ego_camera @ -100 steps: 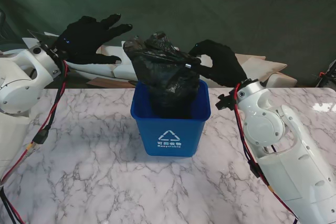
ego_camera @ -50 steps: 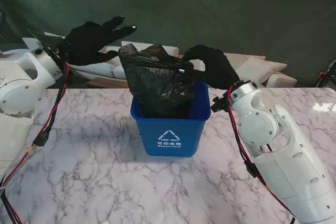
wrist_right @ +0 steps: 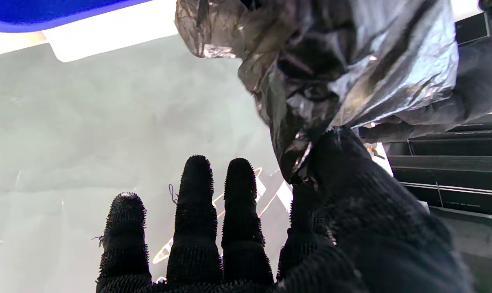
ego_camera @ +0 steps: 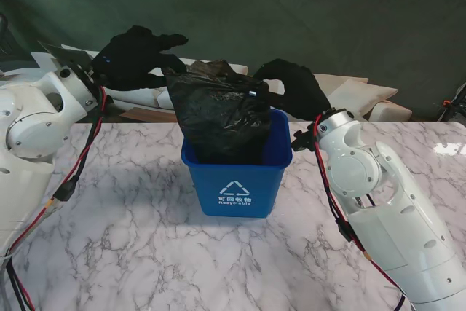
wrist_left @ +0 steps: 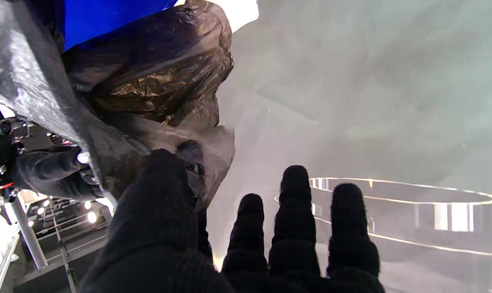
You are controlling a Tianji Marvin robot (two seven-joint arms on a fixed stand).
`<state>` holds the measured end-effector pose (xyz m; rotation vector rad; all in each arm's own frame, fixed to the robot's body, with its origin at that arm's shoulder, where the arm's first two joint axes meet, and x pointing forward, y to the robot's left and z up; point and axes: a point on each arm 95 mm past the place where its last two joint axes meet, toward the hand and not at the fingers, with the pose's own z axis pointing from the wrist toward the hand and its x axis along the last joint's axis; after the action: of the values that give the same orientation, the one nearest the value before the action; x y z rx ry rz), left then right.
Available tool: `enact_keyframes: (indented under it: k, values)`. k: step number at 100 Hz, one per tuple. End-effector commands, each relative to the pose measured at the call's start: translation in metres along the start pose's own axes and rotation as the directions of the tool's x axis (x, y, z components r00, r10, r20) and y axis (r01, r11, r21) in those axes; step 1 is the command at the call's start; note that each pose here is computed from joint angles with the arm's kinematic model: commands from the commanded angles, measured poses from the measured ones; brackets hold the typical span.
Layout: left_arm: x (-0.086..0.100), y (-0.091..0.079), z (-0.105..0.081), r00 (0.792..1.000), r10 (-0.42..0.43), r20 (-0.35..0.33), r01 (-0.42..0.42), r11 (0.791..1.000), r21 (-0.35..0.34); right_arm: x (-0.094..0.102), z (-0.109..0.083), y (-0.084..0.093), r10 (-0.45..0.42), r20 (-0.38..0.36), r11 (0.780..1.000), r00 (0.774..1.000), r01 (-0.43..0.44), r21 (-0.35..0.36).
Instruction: Fit the garbage bag over the bin
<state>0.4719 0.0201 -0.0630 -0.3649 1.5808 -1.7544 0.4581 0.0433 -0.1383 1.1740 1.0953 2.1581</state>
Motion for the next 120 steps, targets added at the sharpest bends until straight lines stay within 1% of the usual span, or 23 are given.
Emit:
enact_keyframes:
  k: [1, 22, 33, 42, 51, 61, 66, 72, 76, 84, 92, 107, 120]
  values:
    - [-0.001, 0.001, -0.003, 1.000, -0.008, 0.005, 0.008, 0.999, -0.043, -0.001, 0.000, 0.002, -0.008, 0.001, 1.000, 1.000, 0.008, -0.011]
    - [-0.009, -0.016, -0.022, 0.998, 0.036, 0.052, -0.034, 0.998, -0.051, -0.006, -0.002, 0.017, -0.098, -0.032, 0.993, 0.995, 0.096, -0.069]
    - [-0.012, -0.023, -0.031, 0.997, 0.030, 0.070, -0.027, 0.998, -0.049, -0.008, -0.005, 0.023, -0.119, -0.041, 0.988, 0.992, 0.115, -0.099]
    - [-0.011, -0.026, -0.036, 0.997, 0.016, 0.072, -0.012, 0.999, -0.049, -0.011, -0.006, 0.027, -0.140, -0.043, 0.983, 0.989, 0.133, -0.126]
    - [-0.009, -0.028, -0.038, 0.998, 0.014, 0.067, -0.011, 0.999, -0.051, -0.013, -0.007, 0.028, -0.137, -0.037, 0.982, 0.990, 0.131, -0.136]
    - [-0.008, -0.028, -0.038, 0.998, 0.021, 0.061, -0.017, 0.998, -0.058, -0.015, -0.009, 0.027, -0.123, -0.039, 0.985, 0.992, 0.117, -0.129]
    - [-0.007, -0.028, -0.038, 0.998, 0.020, 0.059, -0.017, 0.998, -0.060, -0.014, -0.011, 0.026, -0.101, -0.049, 0.988, 0.994, 0.095, -0.122]
    - [-0.005, -0.027, -0.038, 0.998, 0.012, 0.054, -0.009, 0.999, -0.047, -0.011, -0.016, 0.024, -0.062, -0.070, 0.993, 0.996, 0.054, -0.109]
    - [-0.004, -0.027, -0.039, 0.999, 0.012, 0.052, -0.010, 0.999, -0.032, -0.010, -0.019, 0.023, -0.054, -0.084, 0.994, 0.995, 0.046, -0.097]
    - [-0.002, -0.029, -0.041, 0.999, 0.016, 0.052, -0.016, 1.000, -0.013, -0.010, -0.025, 0.023, -0.072, -0.115, 0.995, 0.991, 0.063, -0.081]
    - [0.000, -0.029, -0.043, 0.999, 0.021, 0.041, -0.020, 1.000, -0.015, -0.013, -0.032, 0.023, -0.094, -0.134, 0.994, 0.986, 0.085, -0.070]
    - [0.006, -0.023, -0.046, 0.999, 0.041, 0.001, -0.041, 0.998, -0.047, -0.023, -0.042, 0.020, -0.101, -0.124, 0.994, 0.987, 0.096, -0.046]
    - [0.011, -0.015, -0.047, 0.997, 0.071, -0.032, -0.073, 0.995, -0.067, -0.032, -0.048, 0.016, -0.136, -0.112, 0.991, 0.984, 0.134, -0.021]
